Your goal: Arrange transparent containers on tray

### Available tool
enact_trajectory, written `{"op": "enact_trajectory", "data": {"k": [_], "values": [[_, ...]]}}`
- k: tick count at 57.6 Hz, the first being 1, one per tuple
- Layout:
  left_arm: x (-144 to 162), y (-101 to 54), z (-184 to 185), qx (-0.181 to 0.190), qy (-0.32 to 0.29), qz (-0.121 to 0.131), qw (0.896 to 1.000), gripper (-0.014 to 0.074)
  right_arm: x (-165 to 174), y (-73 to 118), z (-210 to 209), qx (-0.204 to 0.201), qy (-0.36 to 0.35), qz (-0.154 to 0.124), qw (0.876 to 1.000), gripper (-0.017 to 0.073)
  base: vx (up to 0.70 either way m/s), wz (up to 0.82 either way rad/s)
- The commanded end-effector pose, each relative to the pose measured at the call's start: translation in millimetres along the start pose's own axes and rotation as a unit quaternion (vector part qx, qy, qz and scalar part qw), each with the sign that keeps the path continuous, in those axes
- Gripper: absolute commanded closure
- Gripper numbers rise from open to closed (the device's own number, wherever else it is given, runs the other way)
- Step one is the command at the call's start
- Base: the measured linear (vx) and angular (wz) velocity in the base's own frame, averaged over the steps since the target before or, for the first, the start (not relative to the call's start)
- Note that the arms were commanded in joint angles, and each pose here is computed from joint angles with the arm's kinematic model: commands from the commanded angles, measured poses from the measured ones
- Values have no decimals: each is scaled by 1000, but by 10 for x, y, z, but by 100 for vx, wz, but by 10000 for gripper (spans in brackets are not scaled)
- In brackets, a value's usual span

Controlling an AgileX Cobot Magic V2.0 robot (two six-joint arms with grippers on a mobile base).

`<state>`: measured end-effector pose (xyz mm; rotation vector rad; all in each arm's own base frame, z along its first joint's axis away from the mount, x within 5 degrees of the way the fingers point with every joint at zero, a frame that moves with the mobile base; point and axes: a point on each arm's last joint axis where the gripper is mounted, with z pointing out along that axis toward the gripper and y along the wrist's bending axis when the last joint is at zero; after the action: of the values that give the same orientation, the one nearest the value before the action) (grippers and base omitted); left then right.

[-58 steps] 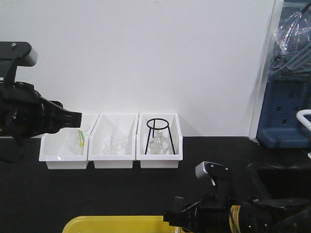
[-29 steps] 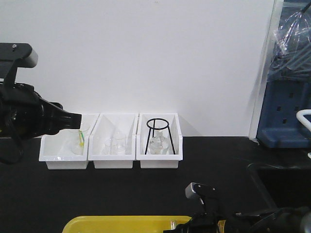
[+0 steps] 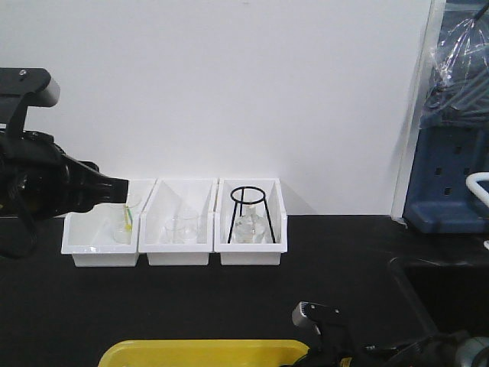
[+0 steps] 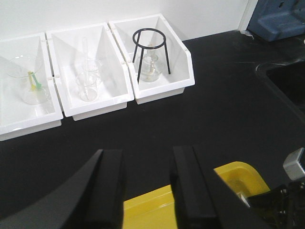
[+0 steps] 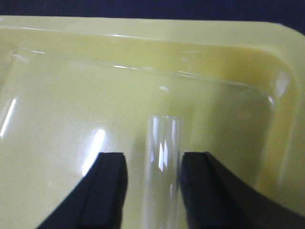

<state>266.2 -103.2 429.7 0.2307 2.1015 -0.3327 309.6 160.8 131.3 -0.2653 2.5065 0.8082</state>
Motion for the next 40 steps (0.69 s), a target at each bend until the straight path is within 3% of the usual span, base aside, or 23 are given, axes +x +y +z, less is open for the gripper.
{"op": "enact_trajectory", "data": {"k": [1, 13, 23, 28, 32, 40], "values": [[-162, -47, -194, 14, -63, -2, 998, 218, -156, 84, -120, -3, -34, -12, 999, 102, 0, 0], [-155, -44, -193, 12, -59, 1, 998, 233, -169, 161, -170, -31, -34, -20, 999, 88, 0, 0], [-145, -41, -235, 10, -58, 6, 998, 388, -301, 355, -459, -54, -75, -46, 995, 246, 0, 0], [-97, -34, -280, 10, -56, 8, 998, 529, -369, 484, -691, -58, -102, -82, 990, 407, 0, 0], [-1, -19, -312, 9, -52, 21, 998, 603, -410, 613, -936, -60, -127, -128, 982, 562, 0, 0], [334, 35, -397, 6, -48, 45, 998, 602, -408, 862, -1472, -53, -173, -234, 955, 572, 0, 0]]}}
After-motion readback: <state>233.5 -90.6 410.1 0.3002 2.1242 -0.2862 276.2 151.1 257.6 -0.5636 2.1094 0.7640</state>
